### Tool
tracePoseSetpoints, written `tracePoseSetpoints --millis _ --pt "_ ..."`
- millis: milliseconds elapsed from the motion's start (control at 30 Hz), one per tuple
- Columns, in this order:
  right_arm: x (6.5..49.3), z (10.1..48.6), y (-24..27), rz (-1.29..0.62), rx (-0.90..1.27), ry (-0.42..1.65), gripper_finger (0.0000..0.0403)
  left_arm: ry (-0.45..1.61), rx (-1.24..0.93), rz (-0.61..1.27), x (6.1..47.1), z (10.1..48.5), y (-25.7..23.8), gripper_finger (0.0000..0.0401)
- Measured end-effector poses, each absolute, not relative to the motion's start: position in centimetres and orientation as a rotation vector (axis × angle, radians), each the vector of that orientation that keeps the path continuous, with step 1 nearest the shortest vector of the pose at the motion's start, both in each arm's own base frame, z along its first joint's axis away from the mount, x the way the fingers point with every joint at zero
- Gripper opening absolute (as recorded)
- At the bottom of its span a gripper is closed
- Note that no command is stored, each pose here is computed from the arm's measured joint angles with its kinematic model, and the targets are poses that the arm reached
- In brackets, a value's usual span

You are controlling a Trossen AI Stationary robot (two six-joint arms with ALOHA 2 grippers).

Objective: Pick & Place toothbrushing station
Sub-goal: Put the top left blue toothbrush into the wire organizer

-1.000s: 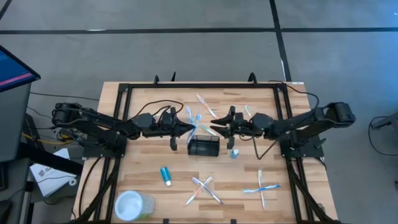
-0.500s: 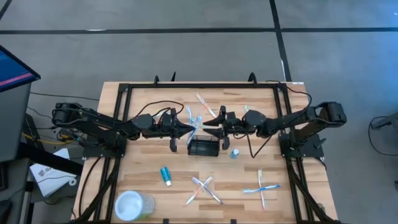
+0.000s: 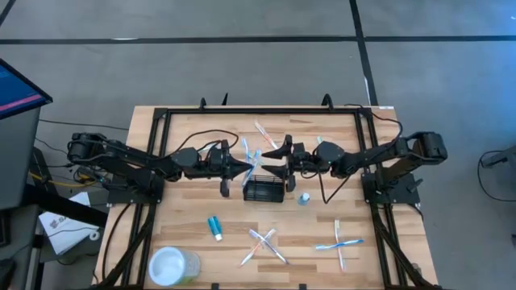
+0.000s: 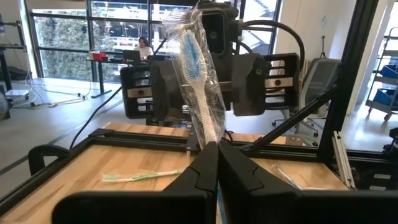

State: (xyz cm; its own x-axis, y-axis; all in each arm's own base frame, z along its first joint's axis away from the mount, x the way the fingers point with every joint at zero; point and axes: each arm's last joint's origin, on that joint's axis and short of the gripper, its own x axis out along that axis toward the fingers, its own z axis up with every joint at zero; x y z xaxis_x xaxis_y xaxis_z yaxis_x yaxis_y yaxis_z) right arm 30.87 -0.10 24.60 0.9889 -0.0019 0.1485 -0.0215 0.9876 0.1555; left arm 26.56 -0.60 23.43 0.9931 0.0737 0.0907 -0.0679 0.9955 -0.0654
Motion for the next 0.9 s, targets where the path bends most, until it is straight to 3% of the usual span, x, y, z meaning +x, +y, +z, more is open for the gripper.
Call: tracePoseSetpoints --millis 333,900 --pt "31.4 25.2 0.0 0.009 0.15 -0.12 0.0156 -0.094 0.005 0.037 26.5 23.5 -1.3 0.0" --pt "31.4 25.5 1.0 0.044 0.152 -0.14 0.015 -0.128 0.017 0.066 26.5 23.7 -1.4 0.0"
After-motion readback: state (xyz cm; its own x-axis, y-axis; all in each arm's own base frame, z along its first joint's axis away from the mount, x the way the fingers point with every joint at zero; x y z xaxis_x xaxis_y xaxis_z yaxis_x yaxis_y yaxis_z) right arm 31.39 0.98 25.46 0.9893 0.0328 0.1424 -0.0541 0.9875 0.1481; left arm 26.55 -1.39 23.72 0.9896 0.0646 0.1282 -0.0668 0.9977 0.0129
